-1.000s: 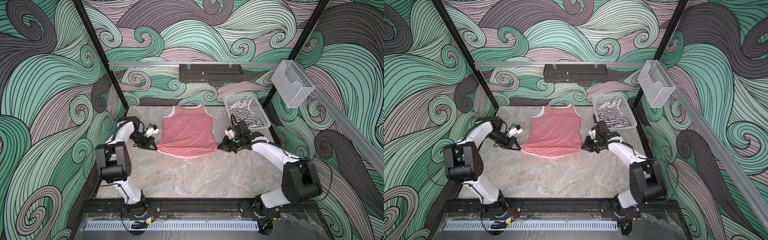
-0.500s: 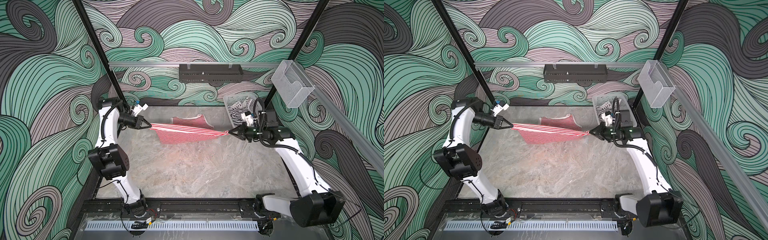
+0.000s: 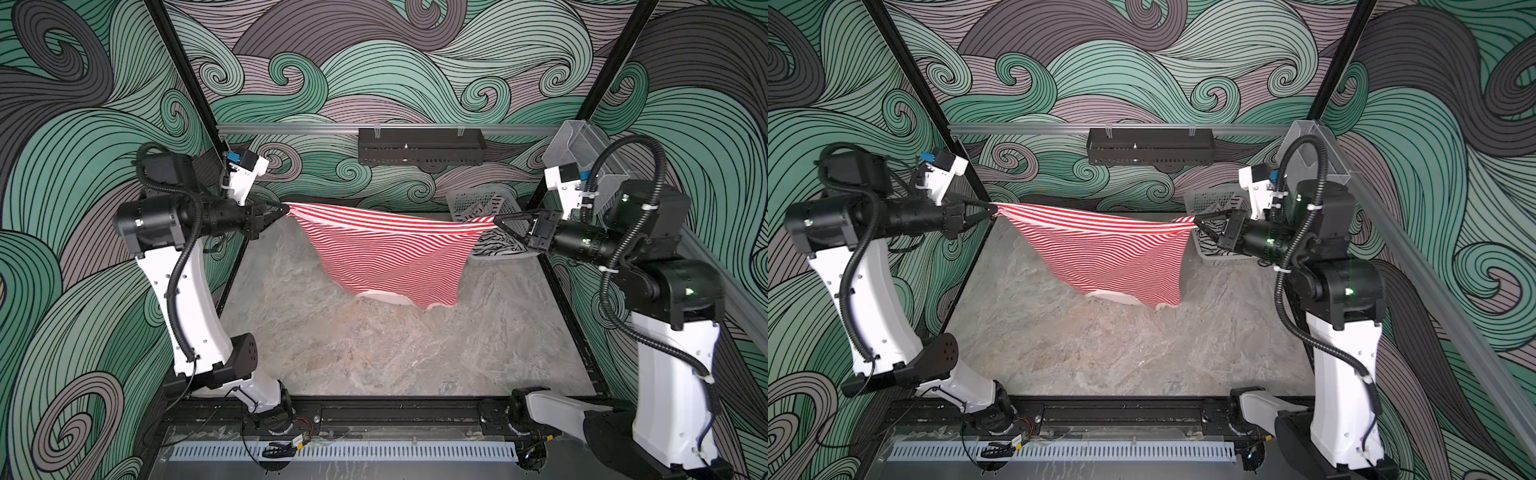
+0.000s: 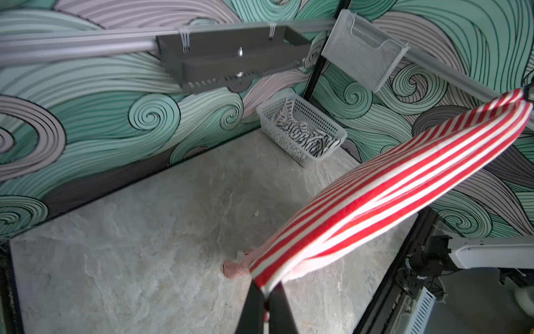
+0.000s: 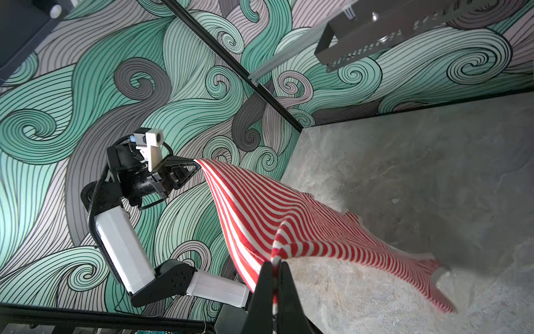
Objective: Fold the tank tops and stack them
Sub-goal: 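Lift the tank top high with both grippers and carry it away from the robot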
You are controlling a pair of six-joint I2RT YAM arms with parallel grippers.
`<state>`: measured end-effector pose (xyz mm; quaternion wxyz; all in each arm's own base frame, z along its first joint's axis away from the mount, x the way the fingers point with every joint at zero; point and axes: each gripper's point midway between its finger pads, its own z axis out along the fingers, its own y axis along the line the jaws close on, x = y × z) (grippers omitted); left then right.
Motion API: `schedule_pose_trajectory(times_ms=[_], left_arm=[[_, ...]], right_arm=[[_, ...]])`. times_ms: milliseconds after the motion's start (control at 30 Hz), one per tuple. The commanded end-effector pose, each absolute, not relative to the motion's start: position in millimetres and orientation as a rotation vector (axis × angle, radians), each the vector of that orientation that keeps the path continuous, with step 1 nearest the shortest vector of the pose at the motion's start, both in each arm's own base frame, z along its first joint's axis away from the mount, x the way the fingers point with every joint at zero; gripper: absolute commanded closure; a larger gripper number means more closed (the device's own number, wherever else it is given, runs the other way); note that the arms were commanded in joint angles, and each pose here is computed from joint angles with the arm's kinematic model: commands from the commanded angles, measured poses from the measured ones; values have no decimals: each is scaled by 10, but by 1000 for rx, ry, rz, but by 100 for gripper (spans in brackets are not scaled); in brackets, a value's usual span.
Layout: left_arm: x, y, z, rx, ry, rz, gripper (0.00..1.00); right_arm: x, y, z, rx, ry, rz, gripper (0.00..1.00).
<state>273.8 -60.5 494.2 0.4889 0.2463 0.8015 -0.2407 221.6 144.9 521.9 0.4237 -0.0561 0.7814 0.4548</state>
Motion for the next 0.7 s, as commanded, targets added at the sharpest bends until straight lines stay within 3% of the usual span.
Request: schedule_pose_trajectory(times_ms=[0,167,500,667], left_arm=[[2370,-700,5071,447,1979,-671,100],[2388,-657,5410,369,1861,-612,100],[3695,-62,5065,195,1945,-541,100],[4345,190,4919,143,1930,-524,100]], right_arm=[[2139,1413,5214,-120,2004,1111,100],[2353,1390,5288,-86,2006,1085,100],[3546,1353,5107,17,2065,1104,100],[4285,1366,5079,63,2001,1244,100]])
